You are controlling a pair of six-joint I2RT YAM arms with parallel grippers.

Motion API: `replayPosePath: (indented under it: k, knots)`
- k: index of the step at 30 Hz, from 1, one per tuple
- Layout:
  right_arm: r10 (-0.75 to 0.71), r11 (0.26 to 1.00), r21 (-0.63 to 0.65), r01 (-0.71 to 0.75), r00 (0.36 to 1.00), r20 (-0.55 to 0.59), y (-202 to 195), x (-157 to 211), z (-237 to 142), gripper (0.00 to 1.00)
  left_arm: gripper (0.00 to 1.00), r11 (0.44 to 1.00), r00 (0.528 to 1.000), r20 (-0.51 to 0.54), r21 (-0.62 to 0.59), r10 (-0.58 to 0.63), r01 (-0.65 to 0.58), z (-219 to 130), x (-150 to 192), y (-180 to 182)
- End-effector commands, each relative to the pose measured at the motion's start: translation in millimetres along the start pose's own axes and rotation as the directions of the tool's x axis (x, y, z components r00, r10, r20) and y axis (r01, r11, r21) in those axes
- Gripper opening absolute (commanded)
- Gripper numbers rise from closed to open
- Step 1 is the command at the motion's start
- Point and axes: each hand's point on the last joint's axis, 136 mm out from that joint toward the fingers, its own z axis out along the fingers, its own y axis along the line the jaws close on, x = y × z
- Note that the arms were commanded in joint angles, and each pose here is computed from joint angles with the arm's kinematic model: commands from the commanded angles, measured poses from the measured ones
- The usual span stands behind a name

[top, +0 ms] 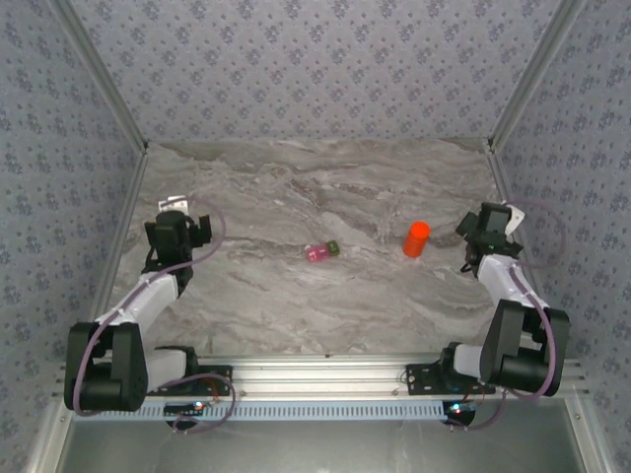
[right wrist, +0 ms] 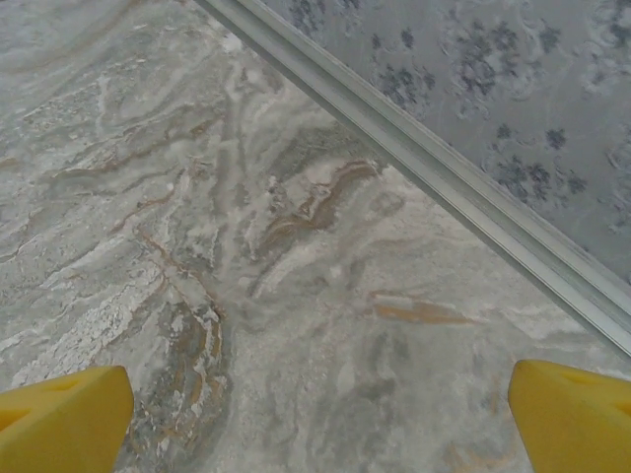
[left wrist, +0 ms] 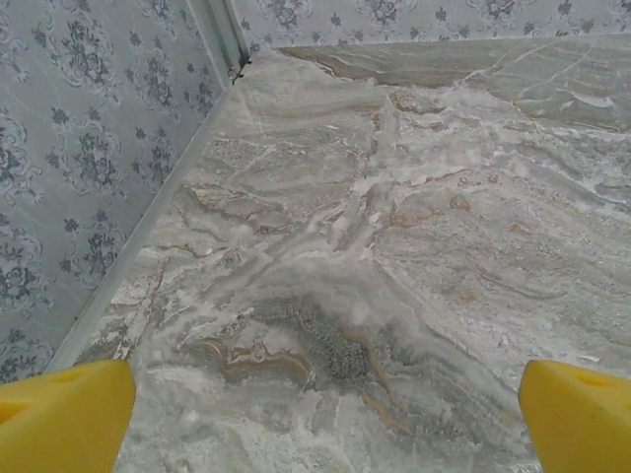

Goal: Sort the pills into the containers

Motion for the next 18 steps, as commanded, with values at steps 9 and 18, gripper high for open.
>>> replayPosePath:
  k: [9,18]
  knots:
    - [-0.133,0.96,-0.195,0.202,0.94,0.315,59.8,15.4,-4.6,1.0,1.0,0.986,0.991,0.135,0.166,-0.004,-0.019,24.3,23.8,-41.6]
    - [-0.268,0.871,-0.324,0.369,0.91,0.316,99.8,38.2,3.5,1.0,1.0,0.97,0.997,0.059,0.242,-0.04,0.025,42.0,33.9,-44.3]
